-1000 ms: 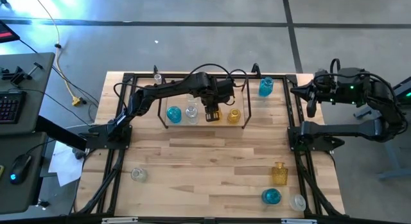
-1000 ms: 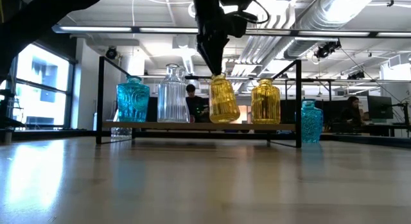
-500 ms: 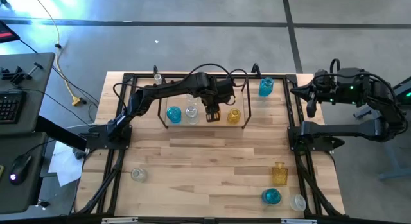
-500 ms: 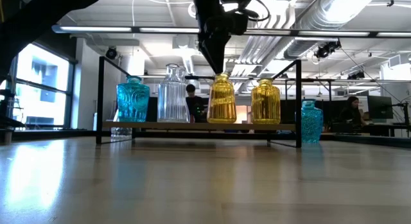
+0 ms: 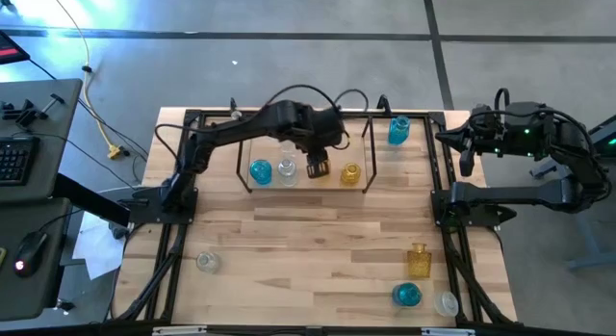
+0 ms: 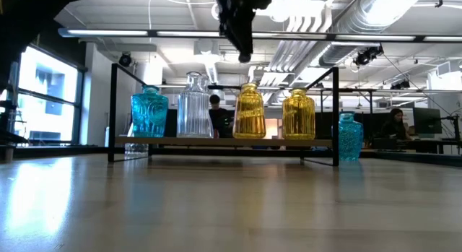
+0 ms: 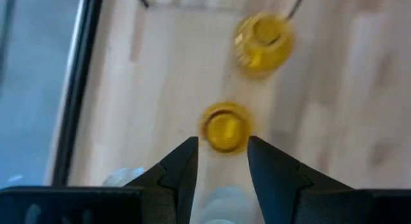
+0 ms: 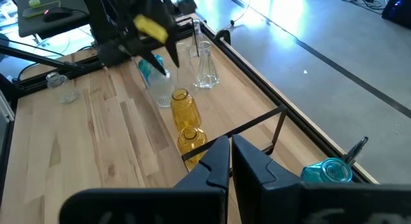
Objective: Sort vases onto shelf
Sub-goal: Put the yellow vase on the shelf aligned with the other yellow vase
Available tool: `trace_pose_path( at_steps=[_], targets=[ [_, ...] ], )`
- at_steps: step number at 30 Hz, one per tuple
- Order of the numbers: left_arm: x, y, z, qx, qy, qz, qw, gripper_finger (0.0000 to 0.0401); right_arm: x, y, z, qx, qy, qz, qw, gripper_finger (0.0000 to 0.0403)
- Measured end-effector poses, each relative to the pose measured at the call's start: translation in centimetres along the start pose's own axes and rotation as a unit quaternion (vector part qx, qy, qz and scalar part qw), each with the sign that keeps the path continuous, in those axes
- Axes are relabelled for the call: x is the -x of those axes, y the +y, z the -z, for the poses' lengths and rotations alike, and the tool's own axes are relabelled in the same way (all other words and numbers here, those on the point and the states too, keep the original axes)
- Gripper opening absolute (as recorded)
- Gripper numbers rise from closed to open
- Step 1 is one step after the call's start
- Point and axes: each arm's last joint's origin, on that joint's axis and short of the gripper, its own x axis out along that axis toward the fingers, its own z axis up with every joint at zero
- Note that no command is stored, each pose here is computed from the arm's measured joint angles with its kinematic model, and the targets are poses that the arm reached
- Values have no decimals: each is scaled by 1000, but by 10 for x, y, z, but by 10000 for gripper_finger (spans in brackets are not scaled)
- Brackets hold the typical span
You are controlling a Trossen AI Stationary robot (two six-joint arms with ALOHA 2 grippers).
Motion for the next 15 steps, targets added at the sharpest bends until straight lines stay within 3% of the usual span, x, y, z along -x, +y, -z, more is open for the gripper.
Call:
trace_pose_path(
  at_steps=[5, 9, 15],
  targets=[
    [22, -3, 0, 39, -41, 81, 995, 120, 0, 0, 0, 0, 0, 1, 1000, 0],
    [20, -15, 2, 20, -26, 91, 995, 88, 0, 0, 1, 1, 5, 2, 1000, 0],
    [2, -23, 8, -4, 11, 90, 996, 10, 0, -1, 4, 1, 22, 5, 1000, 0]
  ],
)
